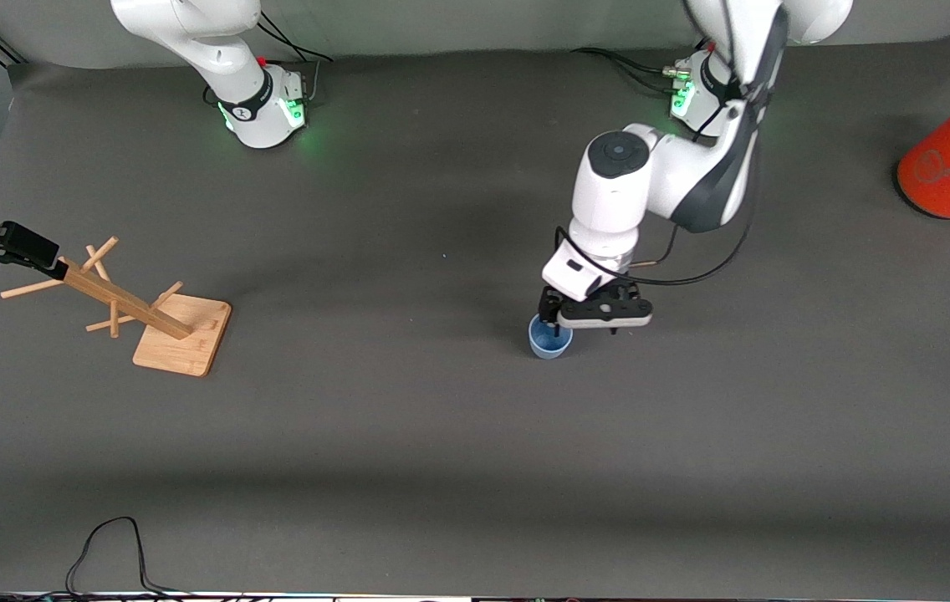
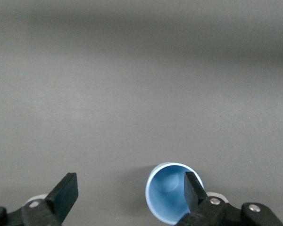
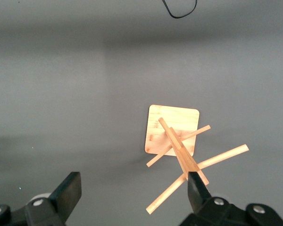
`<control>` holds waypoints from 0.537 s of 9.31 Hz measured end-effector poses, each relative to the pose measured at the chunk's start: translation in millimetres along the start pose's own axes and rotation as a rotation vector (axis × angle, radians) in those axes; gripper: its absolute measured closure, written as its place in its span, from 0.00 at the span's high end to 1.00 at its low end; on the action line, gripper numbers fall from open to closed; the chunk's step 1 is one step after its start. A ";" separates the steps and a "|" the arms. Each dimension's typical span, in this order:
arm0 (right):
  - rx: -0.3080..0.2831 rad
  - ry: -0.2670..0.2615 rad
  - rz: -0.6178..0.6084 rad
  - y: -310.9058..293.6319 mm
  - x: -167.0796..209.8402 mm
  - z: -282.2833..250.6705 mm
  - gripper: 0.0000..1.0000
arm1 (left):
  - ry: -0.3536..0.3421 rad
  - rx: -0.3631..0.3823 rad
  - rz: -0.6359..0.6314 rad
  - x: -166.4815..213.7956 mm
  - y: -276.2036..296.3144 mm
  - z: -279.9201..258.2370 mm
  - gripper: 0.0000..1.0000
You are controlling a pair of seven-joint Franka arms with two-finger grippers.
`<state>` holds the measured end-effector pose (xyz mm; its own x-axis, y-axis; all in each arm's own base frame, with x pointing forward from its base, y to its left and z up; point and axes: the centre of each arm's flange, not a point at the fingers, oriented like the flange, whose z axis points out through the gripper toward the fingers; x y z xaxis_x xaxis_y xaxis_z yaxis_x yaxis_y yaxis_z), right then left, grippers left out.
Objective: Rotate and upright cup with both arms
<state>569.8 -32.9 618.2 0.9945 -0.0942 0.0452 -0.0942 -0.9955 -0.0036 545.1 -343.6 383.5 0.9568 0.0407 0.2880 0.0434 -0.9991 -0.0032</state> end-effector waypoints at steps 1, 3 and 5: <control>0.000 0.000 0.000 0.0 0.0 0.0 1.00 | -0.028 0.024 0.004 22.6 -20.6 -22.8 1.00; 0.000 0.001 0.000 -0.2 0.1 0.0 1.00 | -0.090 0.060 -0.025 57.5 -75.0 -65.0 1.00; 0.000 0.002 -0.001 -0.3 0.2 -0.1 1.00 | -0.161 0.089 -0.045 79.2 -139.2 -104.2 1.00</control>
<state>570.0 -32.6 618.3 0.9945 -0.0937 0.0468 -0.0936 -0.9956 -0.0037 584.8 -203.0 506.6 0.9866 0.0946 0.1326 0.1058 -0.9912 -0.0802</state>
